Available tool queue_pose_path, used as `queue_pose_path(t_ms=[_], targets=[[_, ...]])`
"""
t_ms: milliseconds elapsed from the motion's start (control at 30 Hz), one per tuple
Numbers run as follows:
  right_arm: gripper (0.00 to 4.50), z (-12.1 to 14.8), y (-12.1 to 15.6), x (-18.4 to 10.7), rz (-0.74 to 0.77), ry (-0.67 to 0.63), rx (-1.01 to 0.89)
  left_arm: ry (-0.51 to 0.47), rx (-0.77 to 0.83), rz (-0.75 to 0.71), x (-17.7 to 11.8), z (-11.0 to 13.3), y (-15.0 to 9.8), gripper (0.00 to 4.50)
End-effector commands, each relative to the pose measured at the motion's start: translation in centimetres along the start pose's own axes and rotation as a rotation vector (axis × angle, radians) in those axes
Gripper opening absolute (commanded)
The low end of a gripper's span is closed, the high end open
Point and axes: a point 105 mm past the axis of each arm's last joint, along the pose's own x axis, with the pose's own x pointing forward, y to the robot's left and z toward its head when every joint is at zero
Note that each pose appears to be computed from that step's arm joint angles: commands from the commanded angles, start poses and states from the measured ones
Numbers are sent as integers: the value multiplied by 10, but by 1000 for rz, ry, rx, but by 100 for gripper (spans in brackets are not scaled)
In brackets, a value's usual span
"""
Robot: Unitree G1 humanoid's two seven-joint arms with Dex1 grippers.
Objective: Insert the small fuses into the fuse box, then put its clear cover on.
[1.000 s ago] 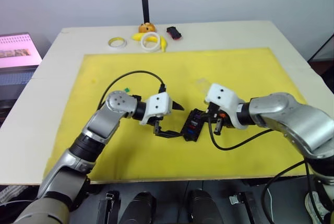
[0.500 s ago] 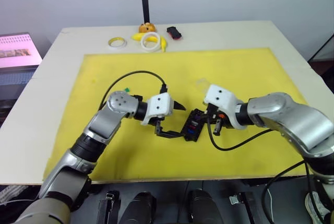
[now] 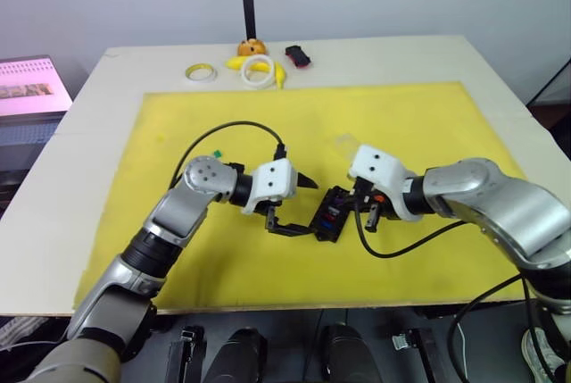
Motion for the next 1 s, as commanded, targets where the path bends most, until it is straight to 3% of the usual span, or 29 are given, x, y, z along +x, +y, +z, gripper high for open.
queue_pose_path(t_ms=[33,1000], targets=[[0,2,-5,-4,-29,5,-7,-15,50,2,0,9,-1,447],[0,10,-13,-13,-15,13,20,-23,51,-1,3,11,0,447]])
